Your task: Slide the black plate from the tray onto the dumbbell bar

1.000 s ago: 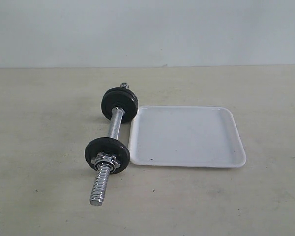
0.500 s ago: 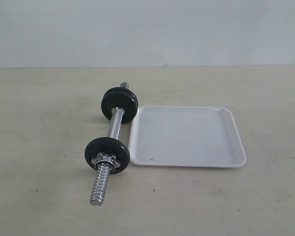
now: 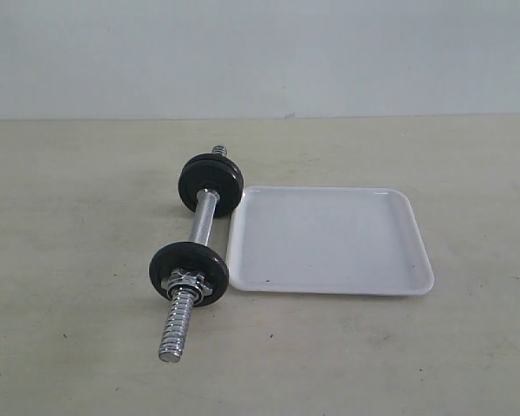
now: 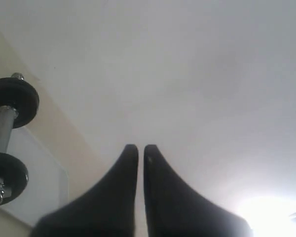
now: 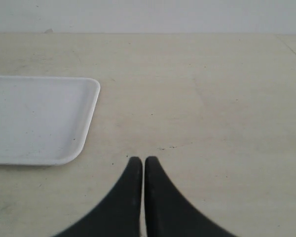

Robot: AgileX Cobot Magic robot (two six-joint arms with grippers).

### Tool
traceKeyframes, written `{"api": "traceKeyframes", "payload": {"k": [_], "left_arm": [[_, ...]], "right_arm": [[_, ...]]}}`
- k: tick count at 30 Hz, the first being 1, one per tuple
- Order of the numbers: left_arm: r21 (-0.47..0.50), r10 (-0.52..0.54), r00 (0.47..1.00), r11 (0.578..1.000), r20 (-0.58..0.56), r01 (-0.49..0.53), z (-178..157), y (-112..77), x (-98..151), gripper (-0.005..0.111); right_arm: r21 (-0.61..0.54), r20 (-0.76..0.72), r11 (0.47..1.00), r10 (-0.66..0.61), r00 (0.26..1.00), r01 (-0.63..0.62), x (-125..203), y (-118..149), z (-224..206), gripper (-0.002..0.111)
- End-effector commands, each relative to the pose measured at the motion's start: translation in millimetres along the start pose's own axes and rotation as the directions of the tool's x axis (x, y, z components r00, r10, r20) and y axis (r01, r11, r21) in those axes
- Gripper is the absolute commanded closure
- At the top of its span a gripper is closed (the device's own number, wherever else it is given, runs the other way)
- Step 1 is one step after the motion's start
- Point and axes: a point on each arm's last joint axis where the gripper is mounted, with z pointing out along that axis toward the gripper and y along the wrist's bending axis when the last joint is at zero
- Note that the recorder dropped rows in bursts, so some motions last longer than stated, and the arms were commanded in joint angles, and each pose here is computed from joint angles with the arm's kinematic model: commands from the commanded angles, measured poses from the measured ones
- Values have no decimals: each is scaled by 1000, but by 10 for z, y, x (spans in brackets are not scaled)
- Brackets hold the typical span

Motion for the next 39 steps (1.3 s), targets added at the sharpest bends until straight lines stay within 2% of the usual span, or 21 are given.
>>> {"api": "traceKeyframes", "payload": {"k": [1,3,5,6,8,10,12,18,23,26,30,35,39], "left_arm": [[0,173,985,985,-2,-173,-2,8,4,102],[-1,303,953,953,-3,-303,-2,10,5,102],[-1,443,897,897,-3,-443,-2,10,5,102],[-9,523,852,852,3,-523,-2,12,-1,102],[-38,676,737,737,14,-675,-2,20,-17,102],[-90,768,640,638,3,-765,-4,47,-33,102],[-151,815,579,570,-26,-808,-9,89,-50,102],[-306,894,397,326,-208,-894,-50,252,-84,102],[-401,888,328,185,-323,-897,-97,341,-122,102],[-433,880,315,143,-357,-890,-115,366,-138,102],[-448,878,318,138,-357,-883,-120,368,-146,102],[-460,870,359,180,-339,-870,-119,370,-142,102],[-455,868,362,185,-339,-871,-118,371,-138,102]], "right_arm": [[1,11,1000,-7,1000,7,-10,-1,-2,109],[1,23,1000,-7,1000,7,-20,0,-2,109],[1,23,1000,-7,1000,7,-20,0,-2,109],[1,23,1000,-7,1000,7,-20,0,-2,109],[1,23,1000,-7,1000,7,-20,0,-2,109],[1,23,1000,-7,1000,7,-20,0,-2,109],[1,23,1000,-7,1000,7,-20,0,-2,109],[1,23,1000,-7,1000,7,-20,0,-2,109],[1,23,1000,-7,1000,7,-20,0,-2,109],[1,23,1000,-7,1000,7,-20,0,-2,109],[1,23,1000,-7,1000,7,-20,0,-2,109],[0,25,1000,-7,1000,7,-22,0,-2,109],[0,25,1000,-7,1000,7,-22,0,-2,109]]}}
